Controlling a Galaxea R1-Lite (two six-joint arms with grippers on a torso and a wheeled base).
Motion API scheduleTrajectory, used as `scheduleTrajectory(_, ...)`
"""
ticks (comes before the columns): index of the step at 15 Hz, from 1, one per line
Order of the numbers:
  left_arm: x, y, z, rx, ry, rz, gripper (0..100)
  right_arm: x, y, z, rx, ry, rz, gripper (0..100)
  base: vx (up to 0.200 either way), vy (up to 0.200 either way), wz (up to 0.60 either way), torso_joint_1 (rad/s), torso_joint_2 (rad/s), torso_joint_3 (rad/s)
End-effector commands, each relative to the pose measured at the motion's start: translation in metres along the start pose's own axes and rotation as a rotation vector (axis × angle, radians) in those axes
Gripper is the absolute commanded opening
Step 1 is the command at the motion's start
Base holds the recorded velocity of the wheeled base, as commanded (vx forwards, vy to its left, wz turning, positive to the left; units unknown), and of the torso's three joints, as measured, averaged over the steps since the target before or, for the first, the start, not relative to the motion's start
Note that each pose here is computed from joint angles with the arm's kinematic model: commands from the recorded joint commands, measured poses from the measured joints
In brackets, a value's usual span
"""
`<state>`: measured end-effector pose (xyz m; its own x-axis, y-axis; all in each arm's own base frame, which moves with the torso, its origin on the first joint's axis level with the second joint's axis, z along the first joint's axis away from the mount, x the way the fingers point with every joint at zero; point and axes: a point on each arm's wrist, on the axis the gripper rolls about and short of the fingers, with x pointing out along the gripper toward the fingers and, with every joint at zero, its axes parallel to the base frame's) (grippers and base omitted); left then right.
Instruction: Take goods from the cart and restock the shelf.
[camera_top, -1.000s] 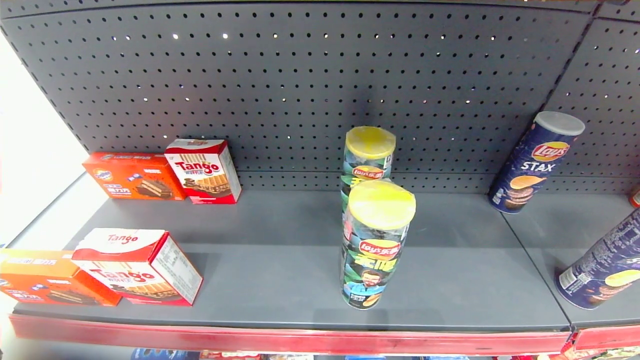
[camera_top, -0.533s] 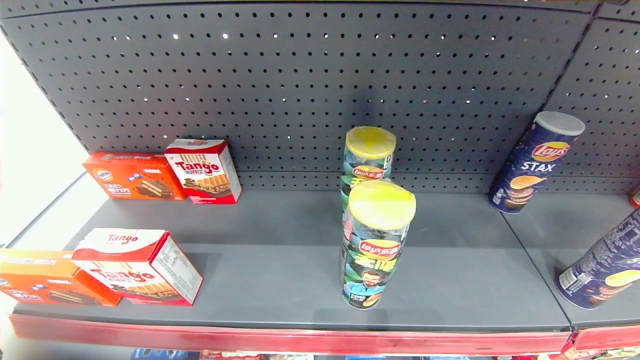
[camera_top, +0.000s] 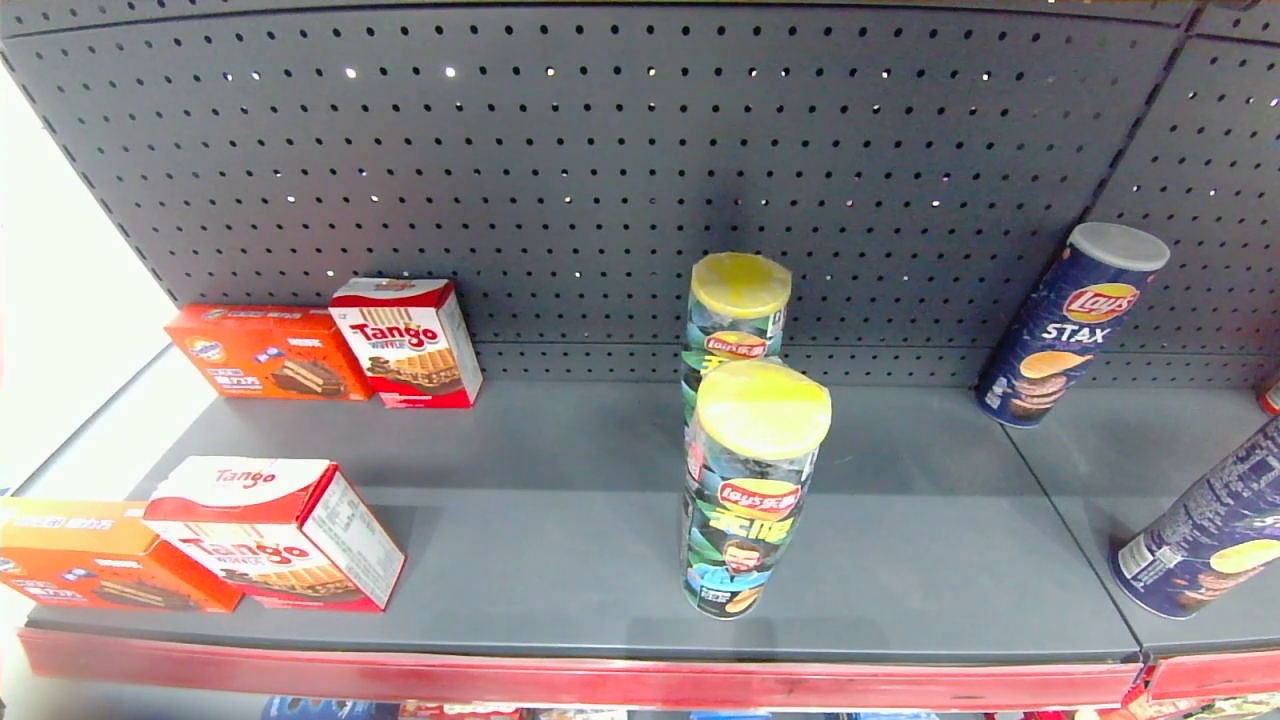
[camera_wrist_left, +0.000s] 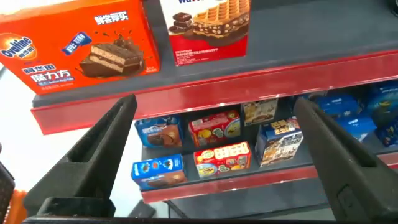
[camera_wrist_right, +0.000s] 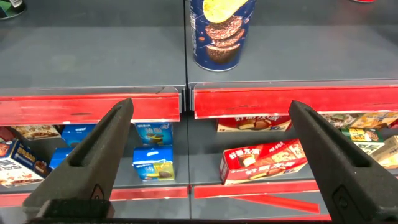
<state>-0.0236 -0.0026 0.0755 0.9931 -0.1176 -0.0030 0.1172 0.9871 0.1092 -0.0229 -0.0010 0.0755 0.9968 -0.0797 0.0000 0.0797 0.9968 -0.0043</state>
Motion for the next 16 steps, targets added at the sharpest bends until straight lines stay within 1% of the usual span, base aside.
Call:
scheduleTrajectory(1, 0.0004, 0.0001, -0.0005, -0.012, 0.007, 0.007, 100, 0.0000, 0.0000, 0.0000, 0.000, 0.000, 0.000, 100, 0.000, 0.000, 0.00, 0.000, 0.00, 0.000)
scheduleTrajectory(2, 0.0004, 0.0004, -0.0005, -0.026, 0.008, 0.019, 100, 0.0000, 0.0000, 0.0000, 0.000, 0.000, 0.000, 100, 0.000, 0.000, 0.00, 0.000, 0.00, 0.000)
scheduleTrajectory(3, 0.0004, 0.0008, -0.0004, -0.027, 0.008, 0.036, 100, 0.0000, 0.0000, 0.0000, 0.000, 0.000, 0.000, 100, 0.000, -0.200, 0.00, 0.007, 0.01, -0.002)
scheduleTrajectory(5, 0.0004, 0.0008, -0.0002, -0.026, 0.007, 0.035, 100, 0.0000, 0.0000, 0.0000, 0.000, 0.000, 0.000, 100, 0.000, -0.200, 0.00, 0.000, 0.00, 0.005)
scheduleTrajectory(6, 0.0004, 0.0009, -0.0004, -0.047, 0.008, 0.041, 100, 0.0000, 0.0000, 0.0000, 0.000, 0.000, 0.000, 100, 0.000, 0.000, 0.00, 0.000, 0.00, 0.000)
scheduleTrajectory(7, 0.0004, 0.0009, -0.0004, -0.047, 0.008, 0.041, 100, 0.0000, 0.0000, 0.0000, 0.000, 0.000, 0.000, 100, 0.000, 0.000, 0.00, 0.000, 0.00, 0.000)
scheduleTrajectory(8, 0.0004, 0.0009, -0.0004, -0.060, 0.008, 0.044, 100, 0.0000, 0.0000, 0.0000, -0.002, 0.000, 0.000, 100, 0.000, 0.000, 0.00, 0.000, 0.00, 0.000)
scheduleTrajectory(16, 0.0005, 0.0009, -0.0006, -0.060, 0.008, 0.042, 100, 0.0000, 0.0000, 0.0000, -0.002, 0.000, 0.000, 100, 0.000, 0.000, 0.00, 0.000, 0.00, 0.000)
